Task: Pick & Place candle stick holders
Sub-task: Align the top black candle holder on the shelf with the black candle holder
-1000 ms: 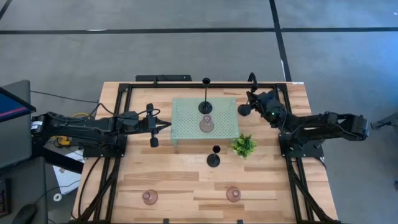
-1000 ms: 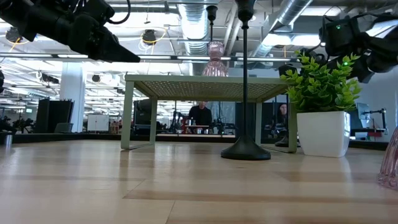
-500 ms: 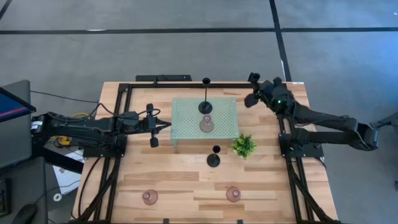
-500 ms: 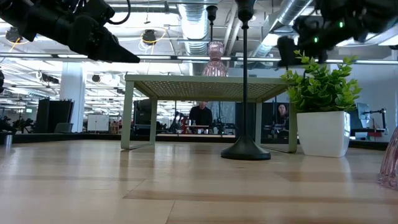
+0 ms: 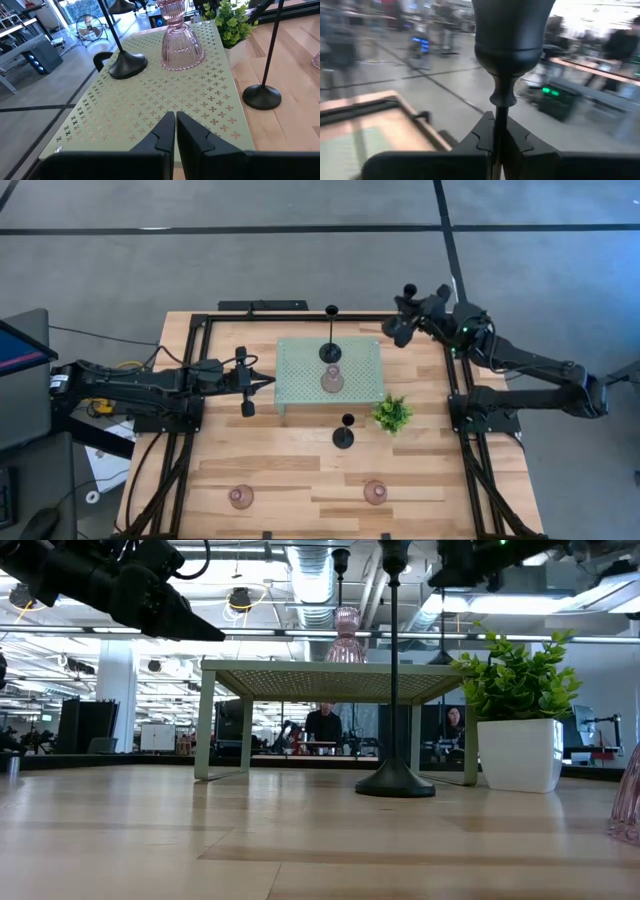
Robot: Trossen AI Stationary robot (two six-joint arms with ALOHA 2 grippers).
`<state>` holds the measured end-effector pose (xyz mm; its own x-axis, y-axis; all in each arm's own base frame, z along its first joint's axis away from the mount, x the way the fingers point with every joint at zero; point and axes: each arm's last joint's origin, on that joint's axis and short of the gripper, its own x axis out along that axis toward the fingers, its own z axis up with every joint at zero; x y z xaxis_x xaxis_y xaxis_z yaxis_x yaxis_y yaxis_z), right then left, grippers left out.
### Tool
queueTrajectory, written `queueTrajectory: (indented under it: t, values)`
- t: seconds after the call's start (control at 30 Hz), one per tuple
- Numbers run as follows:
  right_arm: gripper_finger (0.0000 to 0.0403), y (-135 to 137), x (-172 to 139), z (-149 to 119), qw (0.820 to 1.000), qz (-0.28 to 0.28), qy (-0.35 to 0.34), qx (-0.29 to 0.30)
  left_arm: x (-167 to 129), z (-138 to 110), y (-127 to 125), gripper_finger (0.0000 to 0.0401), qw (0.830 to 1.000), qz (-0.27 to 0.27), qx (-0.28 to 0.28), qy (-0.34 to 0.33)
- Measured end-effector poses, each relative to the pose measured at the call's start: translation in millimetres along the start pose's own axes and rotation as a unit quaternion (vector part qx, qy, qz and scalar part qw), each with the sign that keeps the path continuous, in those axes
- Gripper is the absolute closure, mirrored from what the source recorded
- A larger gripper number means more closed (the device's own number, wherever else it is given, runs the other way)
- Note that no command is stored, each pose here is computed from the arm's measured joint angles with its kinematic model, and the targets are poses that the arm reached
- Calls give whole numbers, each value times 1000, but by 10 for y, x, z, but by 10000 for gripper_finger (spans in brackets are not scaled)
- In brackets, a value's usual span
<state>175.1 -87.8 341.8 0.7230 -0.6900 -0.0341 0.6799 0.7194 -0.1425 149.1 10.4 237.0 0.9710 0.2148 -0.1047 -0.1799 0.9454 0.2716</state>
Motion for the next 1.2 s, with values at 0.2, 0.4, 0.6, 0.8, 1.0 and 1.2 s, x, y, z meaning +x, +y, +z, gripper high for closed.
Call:
queueTrajectory:
  t: [0.2, 0.4, 0.6, 0.8, 1.0, 1.2]
  values:
    - [401, 215, 57, -30, 999, 49, 10, 7, 0, 0, 0, 384, 1000, 0, 0, 0]
    - [401, 435, 107, -40, 995, 95, -1, 14, 0, 0, 0, 384, 1000, 0, 0, 0]
    - [400, 577, 184, -76, 992, 127, -6, 16, 0, 1, 0, 384, 1000, 0, 0, 0]
    - [400, 624, 275, -162, 992, 125, 13, 11, 0, 0, 0, 384, 1000, 0, 0, 0]
    - [399, 586, 303, -170, 993, 117, 17, 28, 0, 1, 0, 384, 1000, 0, 0, 0]
    - [399, 598, 304, -168, 989, 142, 15, 39, 0, 1, 0, 384, 1000, 0, 0, 0]
